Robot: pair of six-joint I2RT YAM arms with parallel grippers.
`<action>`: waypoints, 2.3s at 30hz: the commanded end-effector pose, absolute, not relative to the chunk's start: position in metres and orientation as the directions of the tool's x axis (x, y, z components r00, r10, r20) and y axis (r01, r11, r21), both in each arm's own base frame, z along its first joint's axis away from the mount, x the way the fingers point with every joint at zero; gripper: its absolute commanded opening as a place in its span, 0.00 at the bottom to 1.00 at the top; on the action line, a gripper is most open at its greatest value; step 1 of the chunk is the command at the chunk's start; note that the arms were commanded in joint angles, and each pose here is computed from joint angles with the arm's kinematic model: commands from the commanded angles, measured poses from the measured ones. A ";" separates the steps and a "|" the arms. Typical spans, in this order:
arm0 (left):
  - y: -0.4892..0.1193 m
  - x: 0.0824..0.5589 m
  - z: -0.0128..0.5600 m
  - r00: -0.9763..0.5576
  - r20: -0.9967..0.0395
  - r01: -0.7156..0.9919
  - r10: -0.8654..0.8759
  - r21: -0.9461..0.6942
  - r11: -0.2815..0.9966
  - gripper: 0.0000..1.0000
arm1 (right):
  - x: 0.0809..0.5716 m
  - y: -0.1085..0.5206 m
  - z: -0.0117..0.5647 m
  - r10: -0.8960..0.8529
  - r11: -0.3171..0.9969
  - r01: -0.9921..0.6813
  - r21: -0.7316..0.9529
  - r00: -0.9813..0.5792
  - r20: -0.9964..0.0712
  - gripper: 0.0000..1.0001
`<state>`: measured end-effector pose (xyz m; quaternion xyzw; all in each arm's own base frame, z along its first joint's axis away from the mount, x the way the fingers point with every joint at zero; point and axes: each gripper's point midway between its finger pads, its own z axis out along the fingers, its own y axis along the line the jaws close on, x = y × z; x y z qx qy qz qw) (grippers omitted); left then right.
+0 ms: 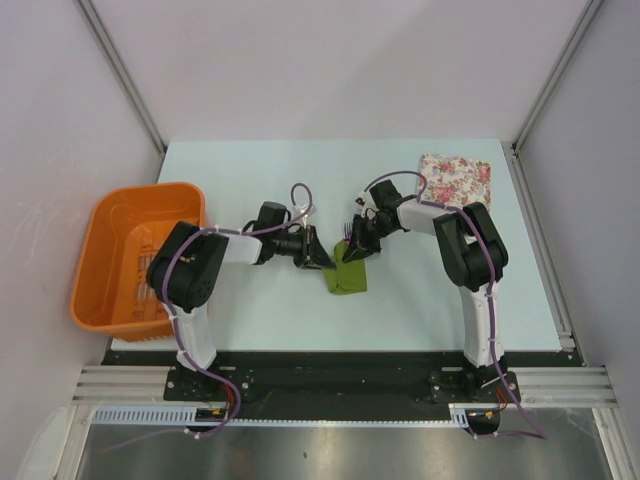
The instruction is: Place the utensils on the paper napkin and roll it up
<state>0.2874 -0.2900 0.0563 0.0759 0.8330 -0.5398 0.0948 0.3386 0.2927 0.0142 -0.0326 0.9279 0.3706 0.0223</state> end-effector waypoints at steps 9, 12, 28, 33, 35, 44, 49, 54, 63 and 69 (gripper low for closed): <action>-0.327 0.296 0.047 -0.967 -0.255 0.238 0.027 -0.853 0.464 0.19 | 0.348 0.274 -0.048 -0.030 0.847 -0.085 0.525 -0.993 -0.113 0.08; -0.329 0.303 0.036 -0.962 -0.271 0.253 0.042 -0.819 0.515 0.19 | 0.347 0.273 -0.049 -0.027 0.847 -0.081 0.525 -0.994 -0.110 0.07; -0.282 0.320 -0.015 -0.949 -0.277 0.295 0.152 -0.600 0.744 0.06 | 0.358 0.270 -0.042 0.002 0.835 -0.067 0.547 -0.992 -0.125 0.08; -0.312 0.314 0.031 -0.943 -0.313 0.322 0.114 -0.766 0.557 0.00 | 0.362 0.278 -0.040 -0.008 0.823 -0.079 0.563 -0.992 -0.128 0.08; -0.325 0.309 0.055 -0.926 -0.366 0.366 0.092 -0.816 0.448 0.00 | 0.361 0.276 -0.042 -0.007 0.825 -0.074 0.560 -0.993 -0.121 0.07; -0.356 0.299 0.081 -0.944 -0.327 0.321 0.043 -0.883 0.341 0.00 | 0.361 0.277 -0.046 0.003 0.825 -0.062 0.561 -0.993 -0.114 0.06; -0.358 0.304 0.057 -0.955 -0.296 0.282 0.027 -0.873 0.398 0.00 | 0.361 0.275 -0.045 0.006 0.824 -0.059 0.563 -0.994 -0.112 0.05; -0.339 0.303 0.014 -0.970 -0.241 0.224 0.034 -0.829 0.513 0.00 | 0.363 0.277 -0.036 0.001 0.815 -0.075 0.574 -0.992 -0.130 0.06; -0.314 0.304 -0.016 -0.973 -0.225 0.210 0.052 -0.767 0.607 0.00 | 0.377 0.294 0.020 0.000 0.726 -0.126 0.676 -0.983 -0.183 0.13; -0.313 0.305 -0.017 -0.970 -0.234 0.221 0.060 -0.757 0.615 0.00 | 0.395 0.289 0.071 0.055 0.609 -0.111 0.785 -0.982 -0.182 0.18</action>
